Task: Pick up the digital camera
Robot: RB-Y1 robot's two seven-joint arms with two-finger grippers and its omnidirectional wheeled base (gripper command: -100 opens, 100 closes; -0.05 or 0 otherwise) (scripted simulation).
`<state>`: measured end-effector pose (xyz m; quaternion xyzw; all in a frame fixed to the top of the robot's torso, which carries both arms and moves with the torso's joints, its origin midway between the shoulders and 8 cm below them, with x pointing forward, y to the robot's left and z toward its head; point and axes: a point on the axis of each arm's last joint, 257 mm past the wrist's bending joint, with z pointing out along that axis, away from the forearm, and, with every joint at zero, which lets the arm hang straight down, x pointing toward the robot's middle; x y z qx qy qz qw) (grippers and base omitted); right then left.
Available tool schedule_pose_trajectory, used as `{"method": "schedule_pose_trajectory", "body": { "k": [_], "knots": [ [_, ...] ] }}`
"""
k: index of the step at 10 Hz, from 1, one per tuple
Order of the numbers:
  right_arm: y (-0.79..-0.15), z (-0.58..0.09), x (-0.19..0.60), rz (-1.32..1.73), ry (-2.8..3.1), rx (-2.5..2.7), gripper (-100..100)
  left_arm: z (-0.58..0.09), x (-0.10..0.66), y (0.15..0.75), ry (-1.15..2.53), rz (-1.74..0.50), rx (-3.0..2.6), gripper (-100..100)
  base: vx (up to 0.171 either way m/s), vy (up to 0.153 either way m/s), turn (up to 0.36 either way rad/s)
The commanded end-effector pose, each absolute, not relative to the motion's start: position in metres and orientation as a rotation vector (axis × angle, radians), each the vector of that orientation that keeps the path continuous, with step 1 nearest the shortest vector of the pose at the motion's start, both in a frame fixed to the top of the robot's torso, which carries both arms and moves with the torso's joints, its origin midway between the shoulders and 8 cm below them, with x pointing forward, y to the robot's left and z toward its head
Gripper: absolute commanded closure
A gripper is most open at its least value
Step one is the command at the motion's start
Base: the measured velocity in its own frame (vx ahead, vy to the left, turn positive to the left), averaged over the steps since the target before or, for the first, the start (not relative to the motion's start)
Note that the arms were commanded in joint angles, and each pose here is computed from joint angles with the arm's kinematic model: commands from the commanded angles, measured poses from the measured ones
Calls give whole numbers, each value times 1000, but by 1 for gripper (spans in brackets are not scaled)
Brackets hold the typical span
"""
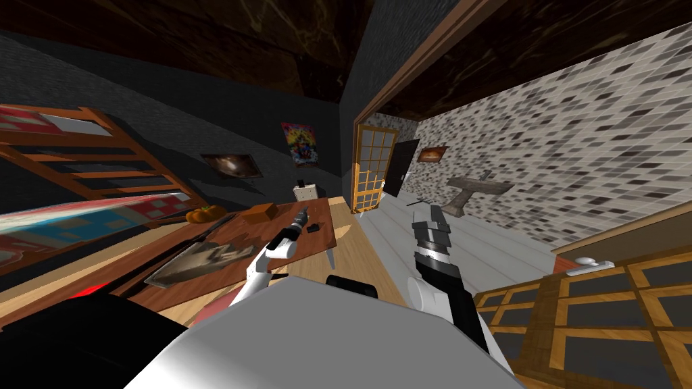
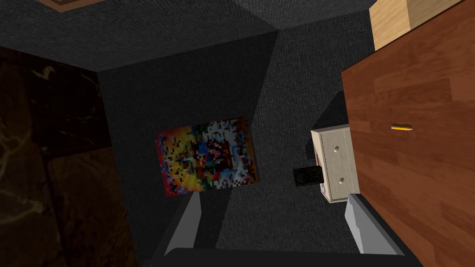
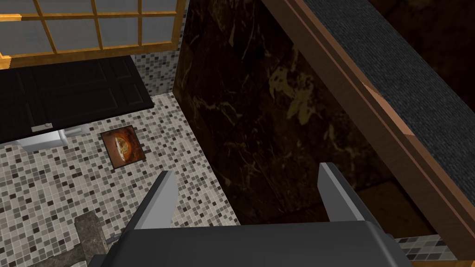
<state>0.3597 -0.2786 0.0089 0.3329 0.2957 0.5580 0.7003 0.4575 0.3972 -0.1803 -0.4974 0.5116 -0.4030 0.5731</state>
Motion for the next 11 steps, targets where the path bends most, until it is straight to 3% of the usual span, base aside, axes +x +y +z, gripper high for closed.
{"method": "schedule_pose_trajectory", "body": {
  "k": [1,11],
  "knots": [
    [-279,9,360,1243,659,742,0,-195,459,401,1231,-927,-1211,-100,38,-66,-22],
    [-279,9,360,1243,659,741,0,-283,456,453,1381,-799,-1505,-100,32,-45,-30]
  ]
}}
